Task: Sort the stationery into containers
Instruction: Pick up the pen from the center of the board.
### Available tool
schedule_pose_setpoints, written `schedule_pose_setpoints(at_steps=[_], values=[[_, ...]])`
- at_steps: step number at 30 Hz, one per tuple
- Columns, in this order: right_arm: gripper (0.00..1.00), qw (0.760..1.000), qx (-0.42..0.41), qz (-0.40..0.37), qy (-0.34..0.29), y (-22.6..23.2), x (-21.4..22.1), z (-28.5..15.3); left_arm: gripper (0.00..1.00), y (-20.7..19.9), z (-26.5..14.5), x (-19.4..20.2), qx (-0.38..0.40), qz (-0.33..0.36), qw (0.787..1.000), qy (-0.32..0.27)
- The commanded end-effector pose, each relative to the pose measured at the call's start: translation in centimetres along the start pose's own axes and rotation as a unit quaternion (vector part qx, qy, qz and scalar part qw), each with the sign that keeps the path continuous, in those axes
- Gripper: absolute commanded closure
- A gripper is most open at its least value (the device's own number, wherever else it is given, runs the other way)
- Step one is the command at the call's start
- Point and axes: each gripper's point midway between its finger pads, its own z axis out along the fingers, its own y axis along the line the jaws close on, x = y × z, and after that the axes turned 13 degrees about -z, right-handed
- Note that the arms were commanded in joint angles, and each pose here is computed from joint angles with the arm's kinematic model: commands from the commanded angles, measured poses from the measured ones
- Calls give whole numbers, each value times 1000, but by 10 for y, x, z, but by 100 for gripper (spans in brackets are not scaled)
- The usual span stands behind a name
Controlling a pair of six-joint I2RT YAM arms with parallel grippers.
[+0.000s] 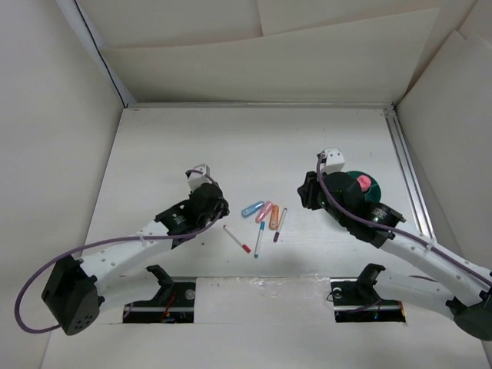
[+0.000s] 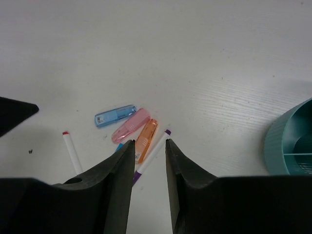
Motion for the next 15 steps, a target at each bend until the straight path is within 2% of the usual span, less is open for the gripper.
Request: schedule_pose_setpoints(at_steps=[1, 3, 7, 15], values=[[63, 999, -30, 13, -26, 14, -14, -3, 70, 25, 4, 28, -58, -12, 998, 17], [63, 999, -29, 11, -21, 13, -9, -2, 72, 30, 6, 52, -83, 0, 996, 37], [63, 999, -48, 7, -18, 23, -5, -3, 72, 43, 2, 72, -130, 16, 991, 40], [63, 998, -61, 4, -3, 31, 9, 3, 69, 49, 4, 90, -121, -8, 991, 62]])
